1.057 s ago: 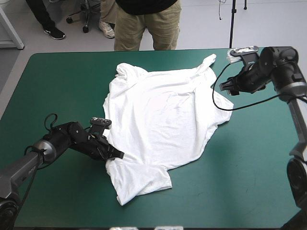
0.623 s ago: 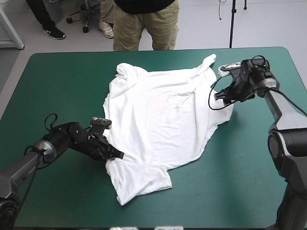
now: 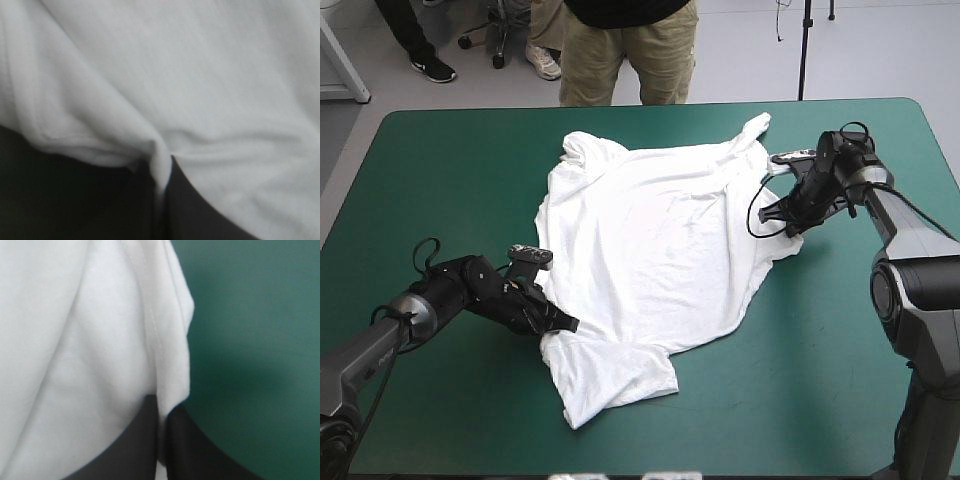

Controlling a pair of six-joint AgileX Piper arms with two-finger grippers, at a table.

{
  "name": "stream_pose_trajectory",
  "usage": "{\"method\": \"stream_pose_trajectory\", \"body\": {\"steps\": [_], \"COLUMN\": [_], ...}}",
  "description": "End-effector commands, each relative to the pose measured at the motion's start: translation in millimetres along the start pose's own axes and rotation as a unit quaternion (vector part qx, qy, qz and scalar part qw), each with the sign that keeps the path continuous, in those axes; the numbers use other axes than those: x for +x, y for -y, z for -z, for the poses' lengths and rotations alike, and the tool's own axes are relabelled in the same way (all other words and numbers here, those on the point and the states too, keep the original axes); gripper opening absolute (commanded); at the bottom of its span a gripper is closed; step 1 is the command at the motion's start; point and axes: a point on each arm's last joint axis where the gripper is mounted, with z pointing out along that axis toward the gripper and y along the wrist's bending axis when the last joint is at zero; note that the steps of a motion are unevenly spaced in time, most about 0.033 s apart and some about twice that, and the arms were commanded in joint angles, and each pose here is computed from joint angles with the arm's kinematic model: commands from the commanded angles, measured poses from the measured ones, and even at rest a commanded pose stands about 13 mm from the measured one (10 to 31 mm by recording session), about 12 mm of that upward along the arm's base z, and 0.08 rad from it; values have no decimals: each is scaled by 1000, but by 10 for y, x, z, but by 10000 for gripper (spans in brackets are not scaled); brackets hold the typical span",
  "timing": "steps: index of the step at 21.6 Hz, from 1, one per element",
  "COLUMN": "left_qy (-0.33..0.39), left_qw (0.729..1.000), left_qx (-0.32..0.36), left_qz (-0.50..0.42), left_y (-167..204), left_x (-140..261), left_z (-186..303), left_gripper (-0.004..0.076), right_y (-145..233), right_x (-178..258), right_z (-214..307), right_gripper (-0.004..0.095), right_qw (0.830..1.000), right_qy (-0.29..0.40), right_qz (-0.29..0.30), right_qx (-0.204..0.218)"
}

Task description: Fold the cloth

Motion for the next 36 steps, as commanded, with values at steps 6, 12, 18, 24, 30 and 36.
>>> {"method": "stream_pose_trajectory", "body": {"steps": [6, 12, 18, 24, 30, 36], "left_qy": [169, 345, 491, 646, 570, 401], "left_qw": [978, 924, 845, 718, 777, 882], "left_qx": [-99, -124, -144, -184, -216, -202], "left_qz": [-72, -111, -154, -184, -159, -142], "left_y": [232, 576, 906, 1207, 1070, 743], "left_x": [-438, -584, -433, 172, -2, -826], "left_z": [1262, 2512, 3618, 4692, 4499, 3469], "left_gripper": [-9, -9, -9, -9, -9, -9], "right_y": [-258, -594, -874, -1125, -1096, -870], "right_x": [344, 966, 1781, 2720, 2601, 1872], "right_z": [1748, 2963, 3909, 4437, 4289, 3544], "right_gripper": [-13, -13, -13, -13, -13, -13], "right_qw": [982, 929, 836, 764, 811, 903], "right_qy": [188, 364, 537, 630, 572, 423], "right_qz": [24, 66, 92, 113, 104, 78], "right_qx": [15, 21, 57, 83, 60, 20]}}
